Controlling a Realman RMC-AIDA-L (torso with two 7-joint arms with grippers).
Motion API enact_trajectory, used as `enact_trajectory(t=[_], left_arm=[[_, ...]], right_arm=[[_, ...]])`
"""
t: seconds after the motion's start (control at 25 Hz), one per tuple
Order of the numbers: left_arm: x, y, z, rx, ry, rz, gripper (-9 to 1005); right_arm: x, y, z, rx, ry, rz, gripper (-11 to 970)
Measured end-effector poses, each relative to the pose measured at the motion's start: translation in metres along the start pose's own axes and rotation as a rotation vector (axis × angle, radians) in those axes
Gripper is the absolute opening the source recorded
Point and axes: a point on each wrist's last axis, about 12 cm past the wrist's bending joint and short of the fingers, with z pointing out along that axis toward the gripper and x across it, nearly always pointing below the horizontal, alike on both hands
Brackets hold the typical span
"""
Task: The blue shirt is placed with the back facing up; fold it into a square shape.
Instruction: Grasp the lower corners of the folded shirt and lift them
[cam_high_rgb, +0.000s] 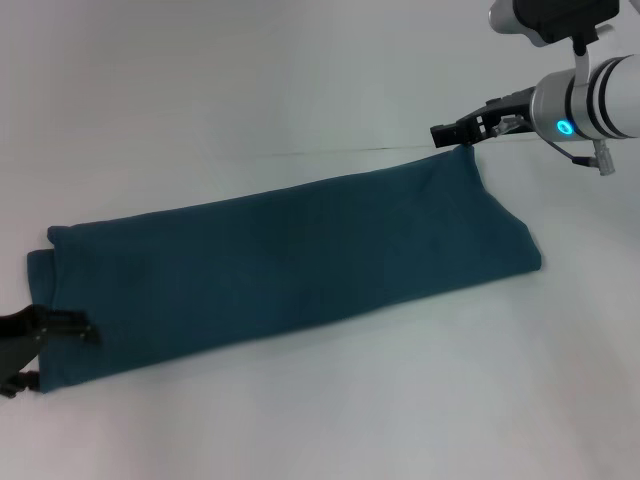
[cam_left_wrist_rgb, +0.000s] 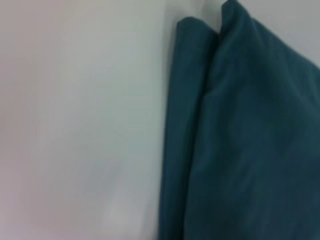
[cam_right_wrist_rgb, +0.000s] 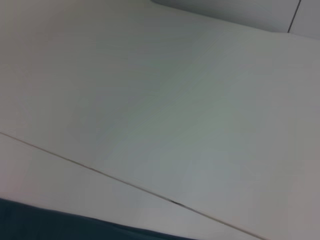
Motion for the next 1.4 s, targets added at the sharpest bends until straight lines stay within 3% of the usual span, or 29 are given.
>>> enact_trajectory(t=[0.52,0.84,1.4], left_arm=[[0.004,0.013,-0.011,-0.031,-0.007,-0.022,932],[0.004,0.000,-0.002,-0.009,0.009,-0.004,933],[-0.003,-0.005,0.006,-0.006,-0.022,0.010,928]], right_arm=[[-0.003,0.002,0.000,-0.003,-0.004,-0.010,935],[-0.009,0.003,-0.002,0.000,-0.020,-0.018,935],[-0.006,0.002,-0.002,0.000,-0.014,-0.017,935]])
